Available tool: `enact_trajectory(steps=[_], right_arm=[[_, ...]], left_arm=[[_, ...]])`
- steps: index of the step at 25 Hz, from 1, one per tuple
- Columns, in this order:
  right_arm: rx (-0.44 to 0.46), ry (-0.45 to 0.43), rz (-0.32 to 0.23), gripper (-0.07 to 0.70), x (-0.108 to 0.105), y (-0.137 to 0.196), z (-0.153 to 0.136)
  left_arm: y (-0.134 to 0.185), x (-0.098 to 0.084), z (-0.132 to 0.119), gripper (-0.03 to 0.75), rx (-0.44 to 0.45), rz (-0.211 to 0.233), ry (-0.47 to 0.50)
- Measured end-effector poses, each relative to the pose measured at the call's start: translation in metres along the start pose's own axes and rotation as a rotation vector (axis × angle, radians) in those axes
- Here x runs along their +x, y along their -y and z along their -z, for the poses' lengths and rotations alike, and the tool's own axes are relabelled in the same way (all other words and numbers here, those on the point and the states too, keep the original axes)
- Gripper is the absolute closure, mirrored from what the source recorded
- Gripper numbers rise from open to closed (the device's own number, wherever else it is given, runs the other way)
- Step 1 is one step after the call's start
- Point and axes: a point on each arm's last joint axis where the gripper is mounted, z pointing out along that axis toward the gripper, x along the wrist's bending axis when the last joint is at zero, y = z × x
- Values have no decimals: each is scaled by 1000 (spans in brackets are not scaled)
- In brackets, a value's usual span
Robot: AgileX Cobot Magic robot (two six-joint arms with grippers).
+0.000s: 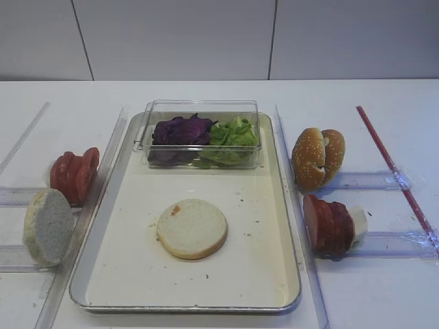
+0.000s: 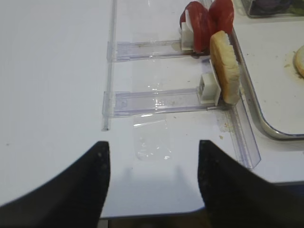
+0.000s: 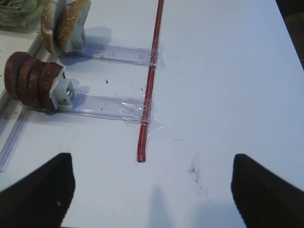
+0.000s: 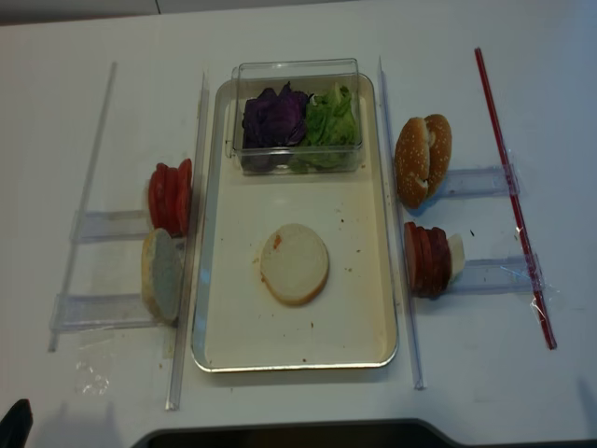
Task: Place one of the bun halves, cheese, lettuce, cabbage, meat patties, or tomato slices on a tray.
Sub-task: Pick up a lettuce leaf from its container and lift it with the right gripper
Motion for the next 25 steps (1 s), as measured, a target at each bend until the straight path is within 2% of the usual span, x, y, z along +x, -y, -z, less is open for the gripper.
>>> enact_trajectory(steps=[12, 15, 18, 25], right_arm=[[-2, 0, 0, -57, 0, 0, 1], [-42, 3, 0, -57, -1, -7, 10], [-75, 24, 13, -57, -4, -23, 23], [-52, 36, 20, -57, -8, -81, 36]], left_arm=[[0, 0, 0, 299, 0, 0, 0], [0, 0, 0, 299, 0, 0, 0], [0, 0, 0, 299, 0, 0, 0], [0, 0, 0, 299, 0, 0, 0]])
